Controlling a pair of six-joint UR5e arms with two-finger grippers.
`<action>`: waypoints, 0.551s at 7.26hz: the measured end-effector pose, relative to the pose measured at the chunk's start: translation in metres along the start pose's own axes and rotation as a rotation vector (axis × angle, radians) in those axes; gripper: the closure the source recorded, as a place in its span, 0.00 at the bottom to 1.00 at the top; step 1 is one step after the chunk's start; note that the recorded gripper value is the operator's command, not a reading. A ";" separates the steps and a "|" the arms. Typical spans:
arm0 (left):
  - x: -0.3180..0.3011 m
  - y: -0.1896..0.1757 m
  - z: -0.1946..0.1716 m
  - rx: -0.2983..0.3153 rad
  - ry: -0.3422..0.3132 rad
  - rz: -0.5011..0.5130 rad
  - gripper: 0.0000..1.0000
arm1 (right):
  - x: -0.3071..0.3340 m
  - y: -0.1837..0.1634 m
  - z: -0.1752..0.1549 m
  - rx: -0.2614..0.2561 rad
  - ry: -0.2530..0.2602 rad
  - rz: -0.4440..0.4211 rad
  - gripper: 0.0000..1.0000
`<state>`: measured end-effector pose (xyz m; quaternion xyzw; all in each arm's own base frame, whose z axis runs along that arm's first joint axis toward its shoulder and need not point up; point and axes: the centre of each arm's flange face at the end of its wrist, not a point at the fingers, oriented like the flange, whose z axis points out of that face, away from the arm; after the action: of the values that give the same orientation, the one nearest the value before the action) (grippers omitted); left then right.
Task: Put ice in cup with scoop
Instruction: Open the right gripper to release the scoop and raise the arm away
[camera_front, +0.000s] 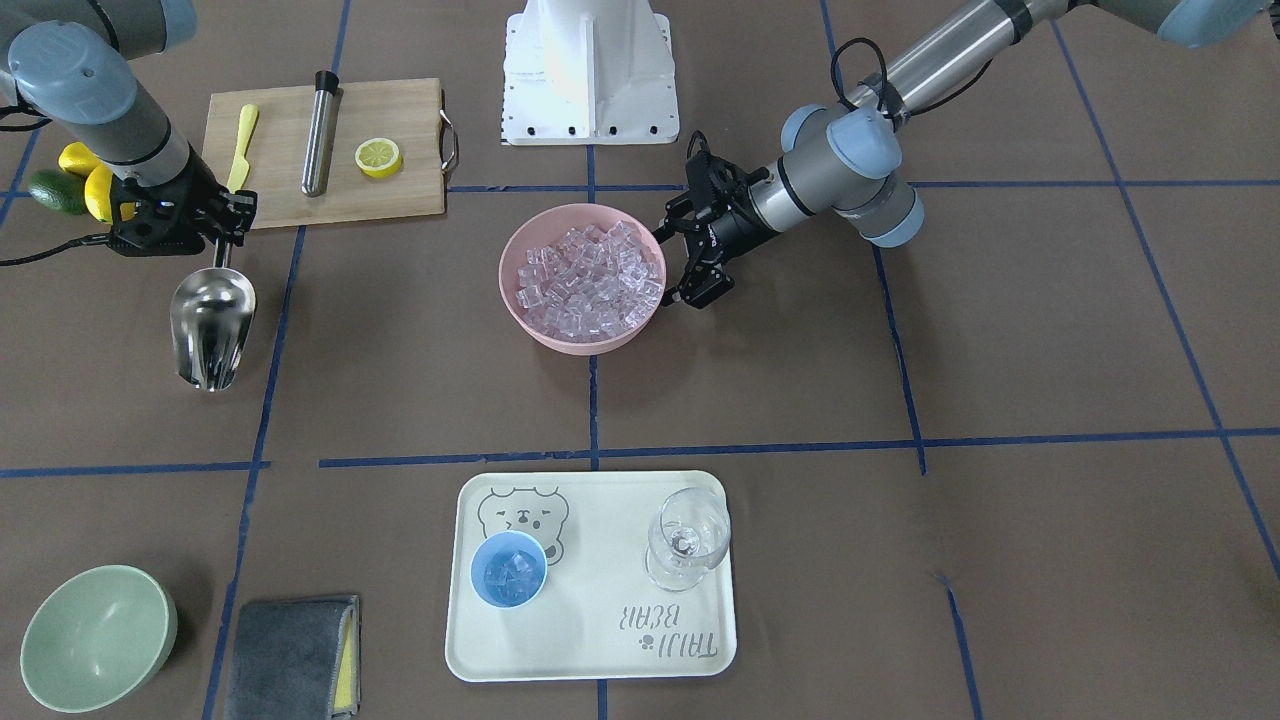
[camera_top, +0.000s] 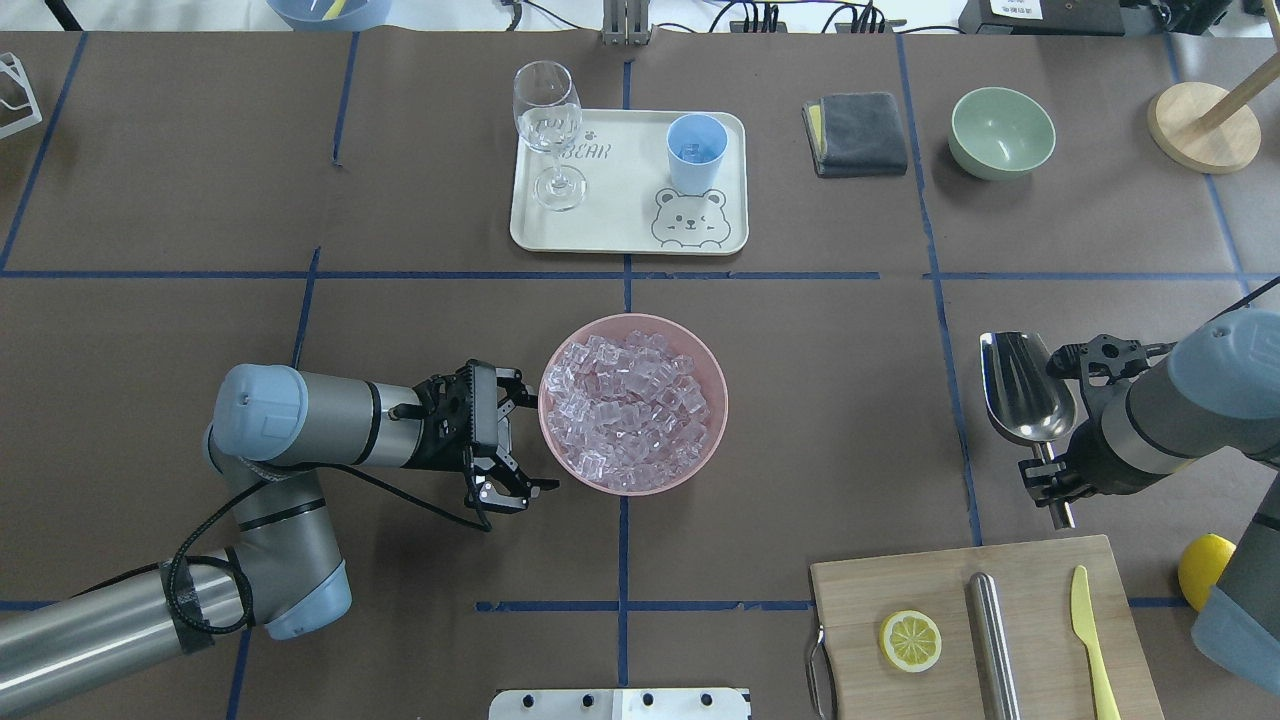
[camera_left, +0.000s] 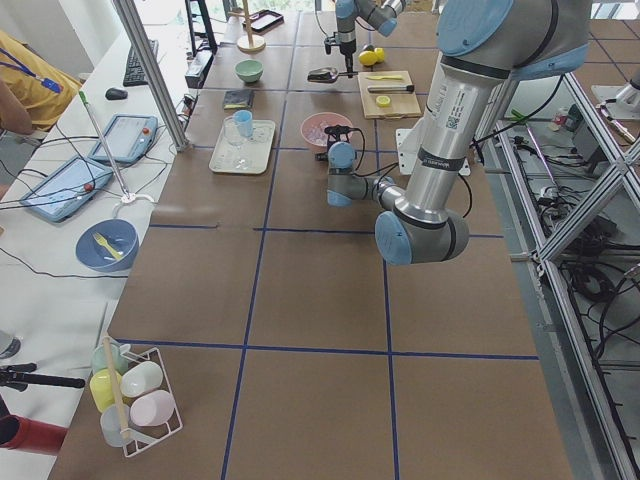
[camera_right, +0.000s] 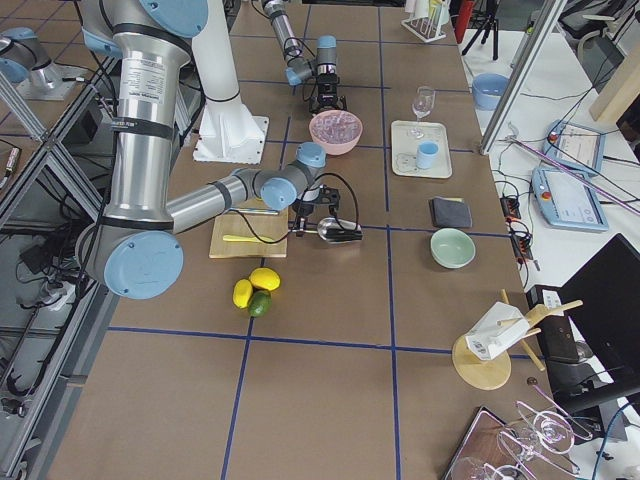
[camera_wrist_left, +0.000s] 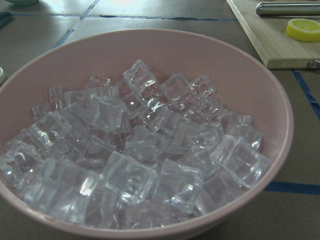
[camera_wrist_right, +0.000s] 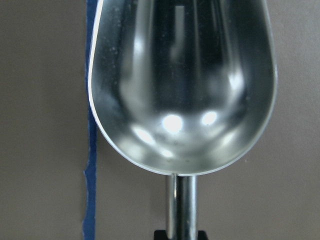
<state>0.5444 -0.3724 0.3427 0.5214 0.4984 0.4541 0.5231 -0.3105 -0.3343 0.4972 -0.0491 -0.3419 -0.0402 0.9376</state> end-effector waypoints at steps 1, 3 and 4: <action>0.000 0.000 0.000 0.000 0.000 0.000 0.00 | 0.000 0.001 0.006 -0.005 0.007 -0.001 0.94; 0.002 0.000 0.001 0.000 0.002 0.000 0.00 | -0.005 -0.002 0.013 -0.010 0.011 -0.010 0.00; 0.002 0.000 0.002 0.001 -0.001 0.000 0.00 | -0.010 -0.005 0.013 -0.006 0.005 -0.003 0.00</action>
<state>0.5462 -0.3707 0.3421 0.5219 0.4982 0.4535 0.5232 -0.3271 -0.3370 0.5004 -0.0515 -0.3395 -0.0426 0.9382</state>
